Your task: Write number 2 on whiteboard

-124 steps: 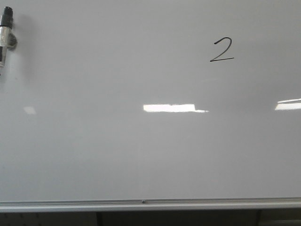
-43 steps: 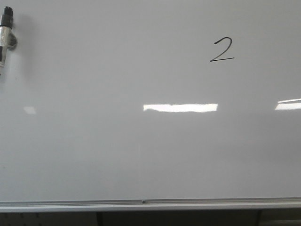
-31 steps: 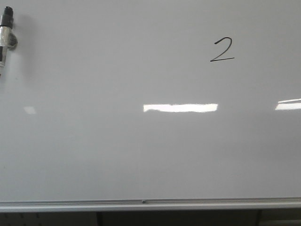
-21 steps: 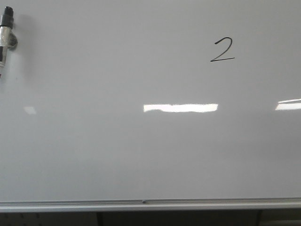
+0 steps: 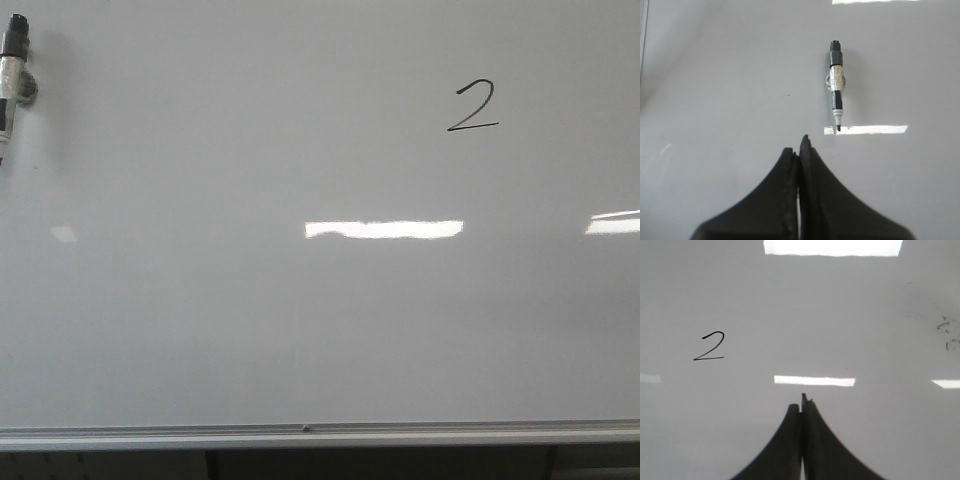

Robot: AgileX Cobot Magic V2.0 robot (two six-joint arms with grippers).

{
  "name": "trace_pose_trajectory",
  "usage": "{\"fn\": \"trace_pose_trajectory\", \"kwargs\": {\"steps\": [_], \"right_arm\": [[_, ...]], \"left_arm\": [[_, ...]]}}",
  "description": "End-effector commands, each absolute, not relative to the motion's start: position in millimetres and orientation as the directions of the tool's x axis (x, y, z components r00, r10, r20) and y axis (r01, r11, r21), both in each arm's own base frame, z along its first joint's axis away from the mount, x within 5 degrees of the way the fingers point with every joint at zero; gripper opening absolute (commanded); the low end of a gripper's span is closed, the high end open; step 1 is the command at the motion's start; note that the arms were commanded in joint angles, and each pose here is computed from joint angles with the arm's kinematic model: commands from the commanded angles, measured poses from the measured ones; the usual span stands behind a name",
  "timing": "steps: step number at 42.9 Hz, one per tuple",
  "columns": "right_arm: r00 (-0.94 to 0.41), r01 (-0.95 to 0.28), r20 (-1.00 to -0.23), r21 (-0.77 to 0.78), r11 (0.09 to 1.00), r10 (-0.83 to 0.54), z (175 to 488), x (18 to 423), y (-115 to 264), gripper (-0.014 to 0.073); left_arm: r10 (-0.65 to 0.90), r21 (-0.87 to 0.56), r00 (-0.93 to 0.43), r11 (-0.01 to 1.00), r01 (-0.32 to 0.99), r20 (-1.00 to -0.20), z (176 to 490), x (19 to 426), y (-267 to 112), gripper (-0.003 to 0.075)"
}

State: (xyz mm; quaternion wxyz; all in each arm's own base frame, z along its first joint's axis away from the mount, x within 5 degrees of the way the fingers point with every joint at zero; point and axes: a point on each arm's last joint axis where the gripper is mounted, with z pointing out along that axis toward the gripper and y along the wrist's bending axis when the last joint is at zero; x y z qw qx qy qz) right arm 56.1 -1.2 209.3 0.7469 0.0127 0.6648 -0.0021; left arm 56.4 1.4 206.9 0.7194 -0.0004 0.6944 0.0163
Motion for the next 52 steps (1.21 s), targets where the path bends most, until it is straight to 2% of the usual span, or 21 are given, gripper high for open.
{"fn": "trace_pose_trajectory", "kwargs": {"steps": [1,52], "right_arm": [[0.224,0.019,-0.974,0.028,0.999,0.023,218.8,52.9,-1.4,-0.0067],[0.208,0.005,-0.978,0.014,1.0,0.013,217.4,53.2,-0.6,-0.0067]], "left_arm": [[0.02,0.019,0.107,1.0,-0.015,-0.994,204.2,55.4,0.7,-0.002],[0.02,0.019,0.107,1.0,-0.015,-0.994,204.2,55.4,0.7,-0.002]]}}
